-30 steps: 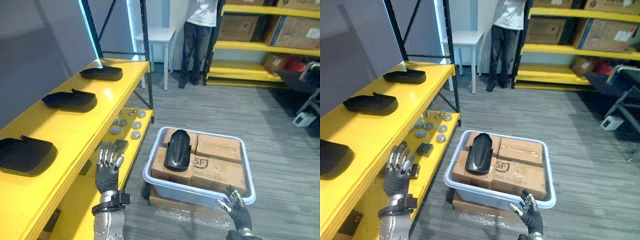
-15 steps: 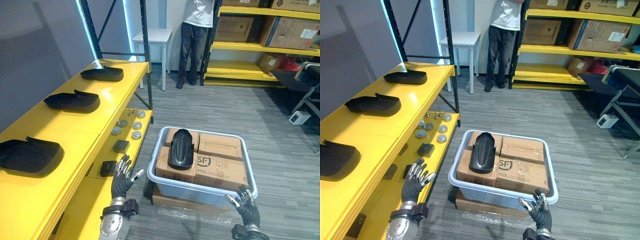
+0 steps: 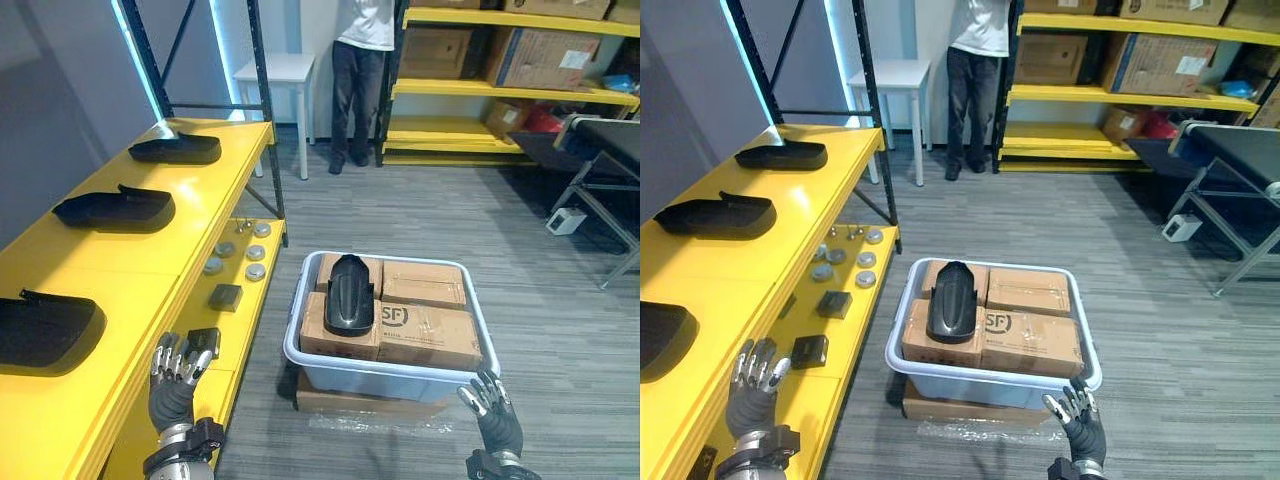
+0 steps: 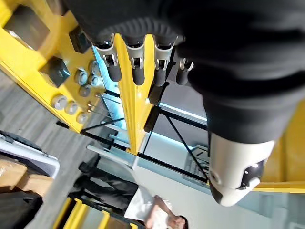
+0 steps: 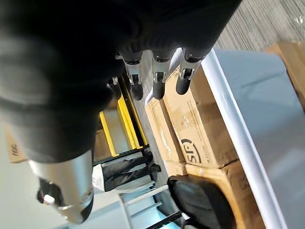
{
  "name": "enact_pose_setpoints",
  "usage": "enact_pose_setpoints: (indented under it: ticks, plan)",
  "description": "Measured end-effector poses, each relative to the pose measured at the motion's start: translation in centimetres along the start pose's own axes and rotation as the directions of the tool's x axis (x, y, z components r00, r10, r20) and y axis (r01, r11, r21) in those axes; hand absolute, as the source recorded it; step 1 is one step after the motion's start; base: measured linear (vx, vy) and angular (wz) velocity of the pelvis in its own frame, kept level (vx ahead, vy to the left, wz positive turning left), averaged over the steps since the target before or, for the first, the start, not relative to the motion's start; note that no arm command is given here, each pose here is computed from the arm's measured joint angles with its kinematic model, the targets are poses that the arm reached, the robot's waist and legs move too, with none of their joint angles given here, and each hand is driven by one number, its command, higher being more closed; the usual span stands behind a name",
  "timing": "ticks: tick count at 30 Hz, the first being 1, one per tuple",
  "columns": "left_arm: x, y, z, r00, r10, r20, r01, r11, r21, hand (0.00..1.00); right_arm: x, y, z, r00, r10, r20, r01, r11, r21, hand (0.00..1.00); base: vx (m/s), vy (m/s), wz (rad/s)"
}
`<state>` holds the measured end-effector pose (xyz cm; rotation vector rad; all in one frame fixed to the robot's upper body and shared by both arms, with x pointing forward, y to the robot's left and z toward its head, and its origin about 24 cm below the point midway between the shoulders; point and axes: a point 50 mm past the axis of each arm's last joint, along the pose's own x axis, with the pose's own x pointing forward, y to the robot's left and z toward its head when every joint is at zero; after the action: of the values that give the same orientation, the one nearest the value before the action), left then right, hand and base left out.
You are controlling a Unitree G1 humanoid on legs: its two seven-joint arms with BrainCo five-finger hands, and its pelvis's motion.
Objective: Walk over and take plastic housings, then place them on the shelf
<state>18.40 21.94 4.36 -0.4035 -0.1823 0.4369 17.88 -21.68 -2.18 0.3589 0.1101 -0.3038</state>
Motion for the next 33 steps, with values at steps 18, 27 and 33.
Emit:
enact_pose_setpoints:
  ticks: [18, 27, 33]
  plan:
    - [0.5, -2.2, -2.5, 0.972, -0.192, -0.132, 0.189, 0.981, -0.04, 0.0, -0.4, -2.9, 2.3, 0.999, -0.024, 0.038, 0.03, 0.987, -0.157, 0.0, 0.13, -0.16, 0.46]
    - [0.1, -3.8, -4.9, 0.921, -0.304, -0.244, 0.301, 0.952, -0.052, 0.0, 2.2, -3.0, 5.4, 0.962, -0.184, 0.202, 0.218, 0.963, -0.16, 0.0, 0.06, 0.051, 0.53]
    - [1.0, -7.0, -5.8, 0.864, -0.428, -0.263, 0.427, 0.902, -0.063, 0.0, 9.9, -1.3, 9.1, 0.884, -0.382, 0.269, 0.419, 0.903, -0.095, 0.0, -0.13, 0.054, 0.37]
